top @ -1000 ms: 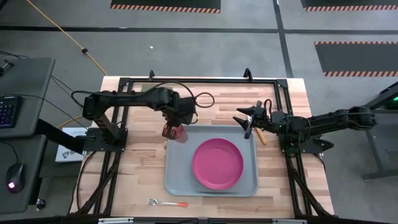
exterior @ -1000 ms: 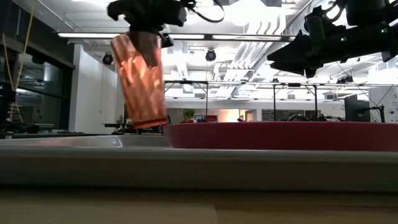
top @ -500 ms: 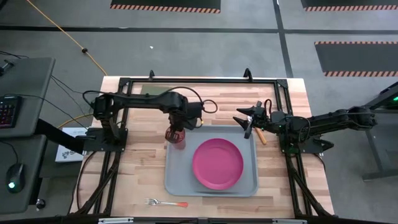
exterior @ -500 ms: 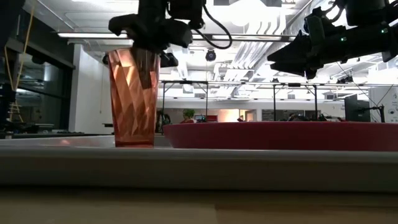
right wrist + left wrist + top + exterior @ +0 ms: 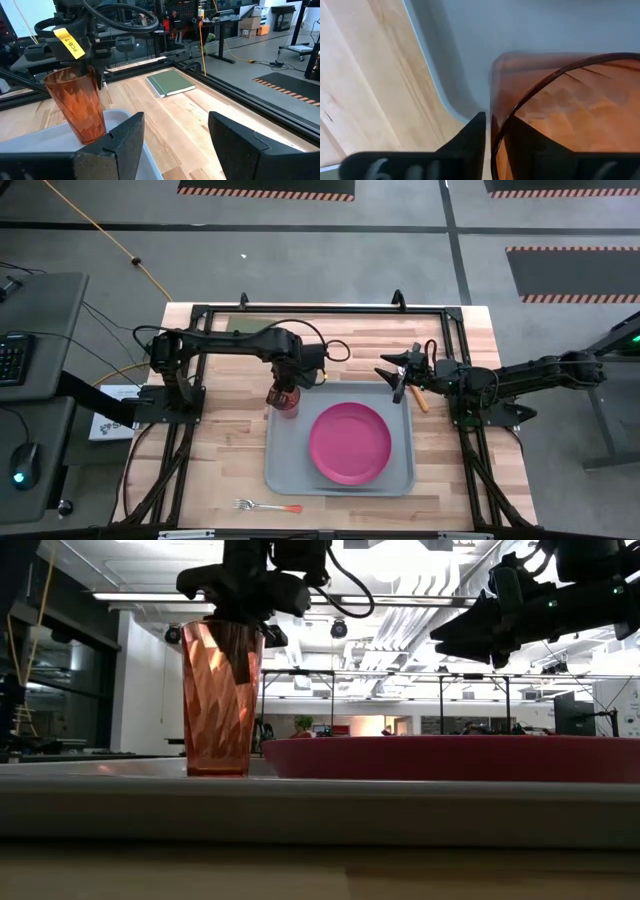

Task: Pick and place plate/cup/fork/spoon on tray
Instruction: Put the red cup to the top left of the pink plate on the gray tray, then adjust the pink plate on the gray tray

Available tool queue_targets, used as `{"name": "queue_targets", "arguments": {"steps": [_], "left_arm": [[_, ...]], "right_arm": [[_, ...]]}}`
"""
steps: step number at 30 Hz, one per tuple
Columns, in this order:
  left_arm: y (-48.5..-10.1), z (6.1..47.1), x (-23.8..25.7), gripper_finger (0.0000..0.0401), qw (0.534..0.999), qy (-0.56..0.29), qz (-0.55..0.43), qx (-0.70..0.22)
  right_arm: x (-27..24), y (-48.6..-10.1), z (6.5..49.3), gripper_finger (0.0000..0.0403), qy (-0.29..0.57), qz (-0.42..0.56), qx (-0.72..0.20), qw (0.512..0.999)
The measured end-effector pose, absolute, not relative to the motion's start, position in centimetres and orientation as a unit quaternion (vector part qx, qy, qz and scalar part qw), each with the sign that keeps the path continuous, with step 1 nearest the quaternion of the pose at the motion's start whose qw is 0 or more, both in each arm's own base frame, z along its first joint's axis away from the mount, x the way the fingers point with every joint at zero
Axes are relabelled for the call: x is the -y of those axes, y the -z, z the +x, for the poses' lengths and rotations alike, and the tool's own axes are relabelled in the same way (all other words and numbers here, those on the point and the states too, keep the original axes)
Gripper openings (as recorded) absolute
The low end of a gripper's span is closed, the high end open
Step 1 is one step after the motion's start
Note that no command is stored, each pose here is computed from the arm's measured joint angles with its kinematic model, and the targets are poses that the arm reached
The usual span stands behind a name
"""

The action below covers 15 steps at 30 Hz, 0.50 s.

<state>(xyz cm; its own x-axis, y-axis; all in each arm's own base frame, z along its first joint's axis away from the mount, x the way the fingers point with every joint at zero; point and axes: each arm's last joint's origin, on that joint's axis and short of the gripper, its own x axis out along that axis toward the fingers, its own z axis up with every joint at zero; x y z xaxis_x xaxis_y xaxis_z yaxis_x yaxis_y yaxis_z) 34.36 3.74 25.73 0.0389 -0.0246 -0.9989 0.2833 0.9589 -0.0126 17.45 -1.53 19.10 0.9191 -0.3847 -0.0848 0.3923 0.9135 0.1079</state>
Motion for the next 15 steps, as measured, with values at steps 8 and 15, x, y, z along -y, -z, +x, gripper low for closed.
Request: {"name": "queue_targets", "arguments": {"steps": [8,15], "left_arm": [[-26.7,34.0,-3.8,0.0136,0.722,0.088,0.092,-0.68],[-30.3,34.4,-3.8,0.0194,0.75,0.072,0.091,-0.651]], "right_arm": [[1.5,-19.1,17.4,0.0213,0.199,0.061,-0.031,0.978],[1.5,-19.1,17.4,0.0213,0.199,0.061,-0.03,0.978]]}}
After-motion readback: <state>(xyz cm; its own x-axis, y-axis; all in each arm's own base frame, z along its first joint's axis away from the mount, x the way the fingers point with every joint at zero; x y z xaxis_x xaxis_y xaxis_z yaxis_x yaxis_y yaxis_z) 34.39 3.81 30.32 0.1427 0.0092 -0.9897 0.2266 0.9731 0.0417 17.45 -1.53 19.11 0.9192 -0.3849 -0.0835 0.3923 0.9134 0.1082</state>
